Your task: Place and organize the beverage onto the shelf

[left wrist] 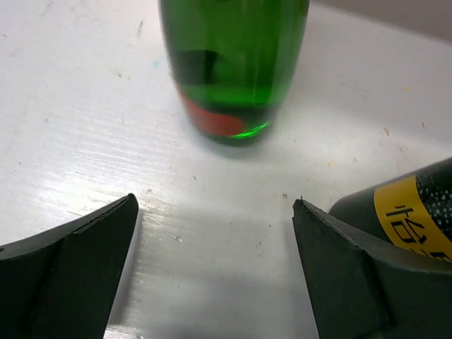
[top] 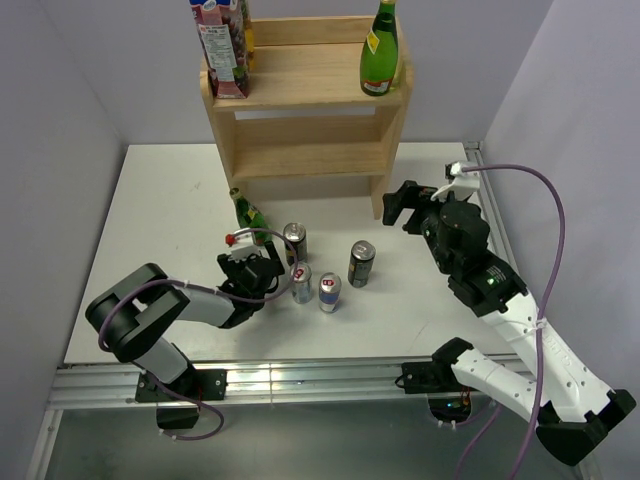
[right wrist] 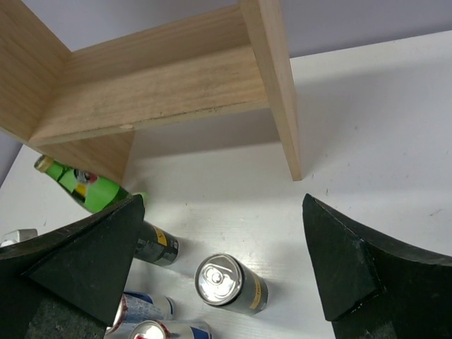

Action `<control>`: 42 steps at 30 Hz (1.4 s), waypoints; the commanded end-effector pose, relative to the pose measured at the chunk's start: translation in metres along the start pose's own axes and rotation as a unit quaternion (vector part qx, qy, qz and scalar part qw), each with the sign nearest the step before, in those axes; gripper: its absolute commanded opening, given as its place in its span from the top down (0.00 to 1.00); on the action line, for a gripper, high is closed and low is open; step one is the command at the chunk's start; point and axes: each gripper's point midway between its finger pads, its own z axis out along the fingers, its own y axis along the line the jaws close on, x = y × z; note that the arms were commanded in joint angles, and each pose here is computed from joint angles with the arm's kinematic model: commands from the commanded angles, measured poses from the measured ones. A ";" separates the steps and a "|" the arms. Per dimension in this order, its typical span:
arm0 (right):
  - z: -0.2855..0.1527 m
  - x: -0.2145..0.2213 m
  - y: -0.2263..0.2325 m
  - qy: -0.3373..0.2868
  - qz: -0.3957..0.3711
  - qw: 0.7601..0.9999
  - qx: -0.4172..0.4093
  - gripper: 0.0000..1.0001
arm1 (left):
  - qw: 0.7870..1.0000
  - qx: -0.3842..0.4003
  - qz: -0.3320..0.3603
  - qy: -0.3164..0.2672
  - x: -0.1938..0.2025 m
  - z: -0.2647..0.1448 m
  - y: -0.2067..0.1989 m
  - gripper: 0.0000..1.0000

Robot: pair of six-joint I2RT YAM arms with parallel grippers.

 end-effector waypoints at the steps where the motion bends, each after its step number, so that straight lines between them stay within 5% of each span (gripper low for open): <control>1: 0.000 -0.004 0.003 -0.016 0.013 1.000 -0.010 0.00 | 0.999 -0.023 -0.015 -0.033 -0.014 0.004 0.004 0.01; 25: 0.001 0.010 -0.003 -0.010 0.008 1.000 -0.005 0.00 | 0.997 -0.014 -0.004 -0.072 -0.021 0.025 -0.018 0.01; 42: 0.003 0.018 -0.006 -0.004 0.002 1.000 0.000 0.00 | 0.987 0.086 0.050 -0.127 -0.038 0.031 -0.058 0.01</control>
